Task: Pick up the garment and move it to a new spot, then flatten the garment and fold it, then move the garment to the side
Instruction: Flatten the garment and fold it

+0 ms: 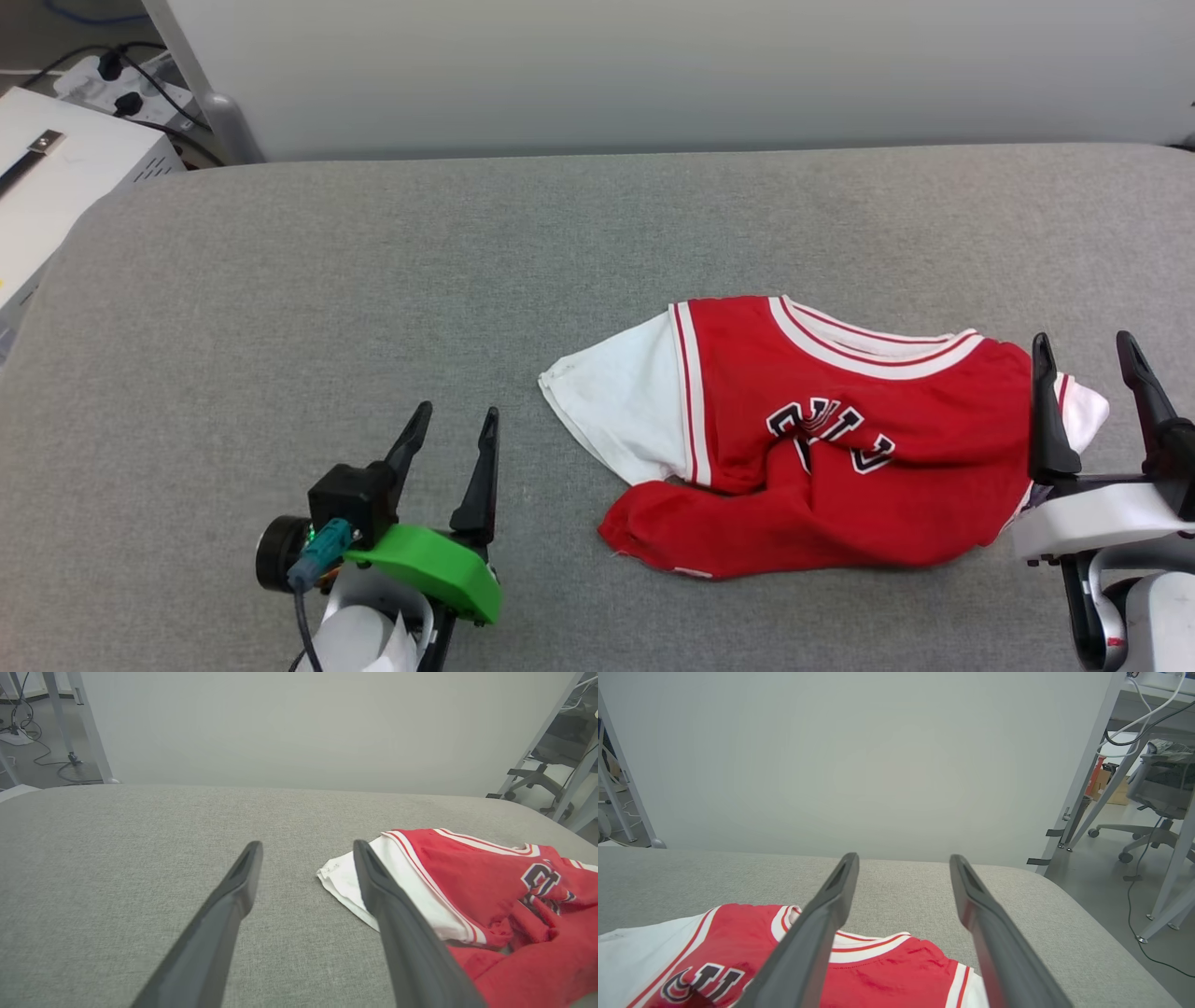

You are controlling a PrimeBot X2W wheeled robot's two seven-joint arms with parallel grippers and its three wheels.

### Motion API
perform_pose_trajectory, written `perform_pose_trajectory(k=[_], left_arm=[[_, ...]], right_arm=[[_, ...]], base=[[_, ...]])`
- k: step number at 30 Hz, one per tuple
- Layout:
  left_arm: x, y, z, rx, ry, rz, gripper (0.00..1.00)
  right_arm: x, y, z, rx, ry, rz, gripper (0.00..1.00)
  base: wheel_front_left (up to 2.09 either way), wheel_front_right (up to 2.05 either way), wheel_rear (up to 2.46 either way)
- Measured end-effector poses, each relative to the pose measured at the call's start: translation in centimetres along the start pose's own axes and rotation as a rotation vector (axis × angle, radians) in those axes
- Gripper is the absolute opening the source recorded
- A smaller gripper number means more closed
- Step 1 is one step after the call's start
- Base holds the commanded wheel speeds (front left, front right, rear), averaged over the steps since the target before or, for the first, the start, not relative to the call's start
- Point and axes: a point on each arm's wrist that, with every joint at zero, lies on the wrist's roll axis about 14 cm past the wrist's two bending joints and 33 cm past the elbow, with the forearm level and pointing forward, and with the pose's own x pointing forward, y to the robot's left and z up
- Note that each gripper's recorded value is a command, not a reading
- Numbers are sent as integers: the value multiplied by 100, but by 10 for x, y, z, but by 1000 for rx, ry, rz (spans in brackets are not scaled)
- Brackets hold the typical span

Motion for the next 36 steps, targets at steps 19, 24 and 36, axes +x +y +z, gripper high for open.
perform_pose_trajectory(k=[19, 24, 36], left_arm=[[80, -19, -75, 182, 689, -163, 100], [86, -3, -95, 225, 783, -144, 100], [90, -1, -121, 210, 826, -150, 0]], right_arm=[[10, -3, -29, 14, 62, -21, 100], [13, -4, -39, 9, 86, -24, 100], [12, -11, -50, 5, 117, -44, 100]], base=[[0, 0, 0], [0, 0, 0], [0, 0, 0]])
